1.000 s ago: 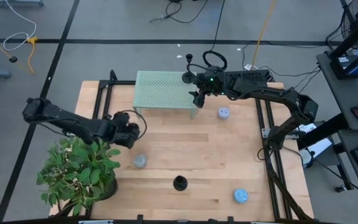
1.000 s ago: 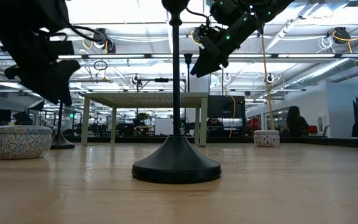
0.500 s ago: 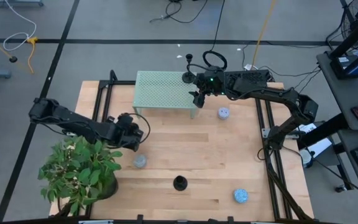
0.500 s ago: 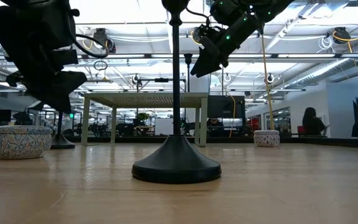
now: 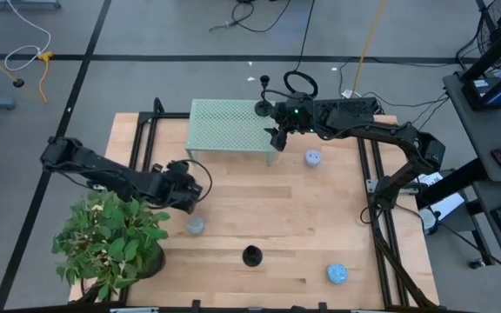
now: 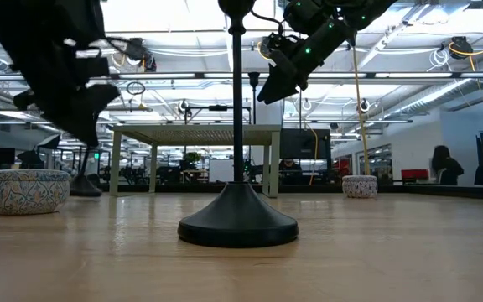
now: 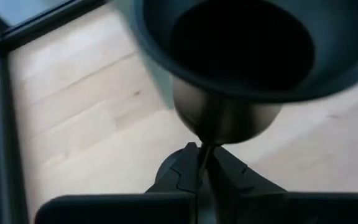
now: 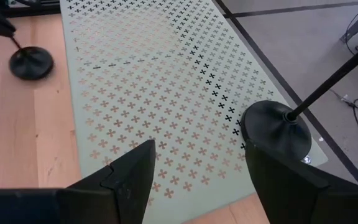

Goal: Pick & Place candle stick holders
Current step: Put the top black candle holder on the shelf

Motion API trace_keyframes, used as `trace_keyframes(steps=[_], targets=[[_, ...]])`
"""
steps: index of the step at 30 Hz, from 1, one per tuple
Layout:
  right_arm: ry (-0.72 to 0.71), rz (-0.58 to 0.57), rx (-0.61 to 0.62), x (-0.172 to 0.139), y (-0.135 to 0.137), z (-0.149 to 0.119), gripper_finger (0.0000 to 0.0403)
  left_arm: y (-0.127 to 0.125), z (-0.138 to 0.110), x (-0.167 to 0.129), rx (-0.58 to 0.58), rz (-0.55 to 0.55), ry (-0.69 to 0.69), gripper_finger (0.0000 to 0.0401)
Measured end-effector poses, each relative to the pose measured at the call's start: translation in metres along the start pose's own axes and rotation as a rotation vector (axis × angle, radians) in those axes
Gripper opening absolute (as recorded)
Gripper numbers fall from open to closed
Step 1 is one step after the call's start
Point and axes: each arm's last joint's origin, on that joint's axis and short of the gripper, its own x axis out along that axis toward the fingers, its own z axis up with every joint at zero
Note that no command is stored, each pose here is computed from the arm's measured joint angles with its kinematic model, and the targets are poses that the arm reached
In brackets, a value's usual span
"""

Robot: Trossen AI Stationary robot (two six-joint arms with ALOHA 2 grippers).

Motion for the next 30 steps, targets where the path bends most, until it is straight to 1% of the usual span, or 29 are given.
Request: trace_keyframes(steps=[6,13,18,23,27,30], targets=[[0.000,0.000,0.000,0.000,0.000,0.000,0.0242,-0.016,0.016,-0.027,0.071,-0.098,-0.068,0.0017],[0.000,0.000,0.003,0.000,0.000,0.000,0.0242,-0.032,0.044,-0.062,0.163,-0.201,-0.183,0.0014],[0.000,0.000,0.003,0.000,0.000,0.000,0.0242,-0.041,0.066,-0.077,0.242,-0.254,-0.281,0.0016],[0.000,0.000,0.003,0.000,0.000,0.000,0.0242,-0.049,0.092,-0.081,0.312,-0.308,-0.373,0.0013],[0.000,0.000,0.003,0.000,0.000,0.000,0.0242,-0.049,0.115,-0.077,0.326,-0.344,-0.425,0.0021],[0.000,0.000,0.003,0.000,0.000,0.000,0.0242,-0.047,0.134,-0.069,0.327,-0.372,-0.462,0.0020]])
